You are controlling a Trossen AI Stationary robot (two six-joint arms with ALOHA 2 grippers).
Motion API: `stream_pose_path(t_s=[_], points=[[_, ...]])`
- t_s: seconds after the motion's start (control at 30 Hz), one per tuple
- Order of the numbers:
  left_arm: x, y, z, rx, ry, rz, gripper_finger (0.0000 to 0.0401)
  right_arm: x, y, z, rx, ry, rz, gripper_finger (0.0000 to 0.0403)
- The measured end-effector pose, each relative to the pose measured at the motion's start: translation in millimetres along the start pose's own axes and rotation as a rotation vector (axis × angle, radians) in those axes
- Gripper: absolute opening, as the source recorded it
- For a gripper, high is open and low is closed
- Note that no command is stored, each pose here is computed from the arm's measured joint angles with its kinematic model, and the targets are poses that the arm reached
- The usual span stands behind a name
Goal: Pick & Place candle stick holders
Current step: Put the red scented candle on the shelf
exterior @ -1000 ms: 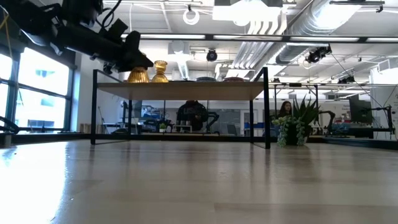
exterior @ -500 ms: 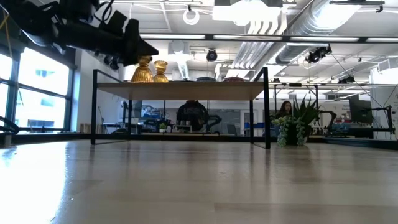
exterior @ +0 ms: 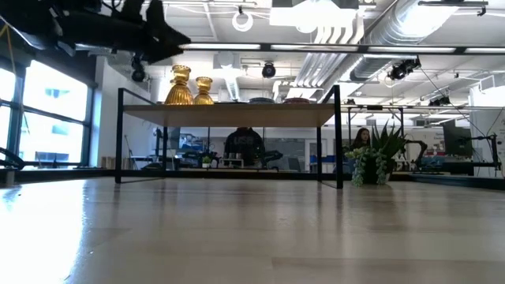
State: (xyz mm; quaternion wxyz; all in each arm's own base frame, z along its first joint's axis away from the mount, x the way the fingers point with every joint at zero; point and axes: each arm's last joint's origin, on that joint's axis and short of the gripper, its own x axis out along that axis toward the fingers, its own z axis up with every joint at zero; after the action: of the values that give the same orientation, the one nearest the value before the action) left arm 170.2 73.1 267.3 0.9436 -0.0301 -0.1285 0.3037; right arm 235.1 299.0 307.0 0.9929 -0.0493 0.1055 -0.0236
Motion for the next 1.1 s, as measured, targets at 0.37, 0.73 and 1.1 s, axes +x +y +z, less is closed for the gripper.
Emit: stream_pose_path(t_s=[0.37,0.73,1.1], points=[[-38.7,-26.7,37.5,-0.120,-0.165,-0.303,0.0202,0.0,-0.2,-0.9,0.019,0.006,-0.001,0.0302],[-55.1,-35.9,43.4,-0.108,-0.164,-0.366,0.0203,3.2,3.1,-7.3,0.008,0.019,-0.013,0.0302],[-60.0,-42.3,48.9,-0.030,-0.185,-0.294,0.0244,4.0,3.8,-9.9,-0.019,0.029,-0.015,0.0302]])
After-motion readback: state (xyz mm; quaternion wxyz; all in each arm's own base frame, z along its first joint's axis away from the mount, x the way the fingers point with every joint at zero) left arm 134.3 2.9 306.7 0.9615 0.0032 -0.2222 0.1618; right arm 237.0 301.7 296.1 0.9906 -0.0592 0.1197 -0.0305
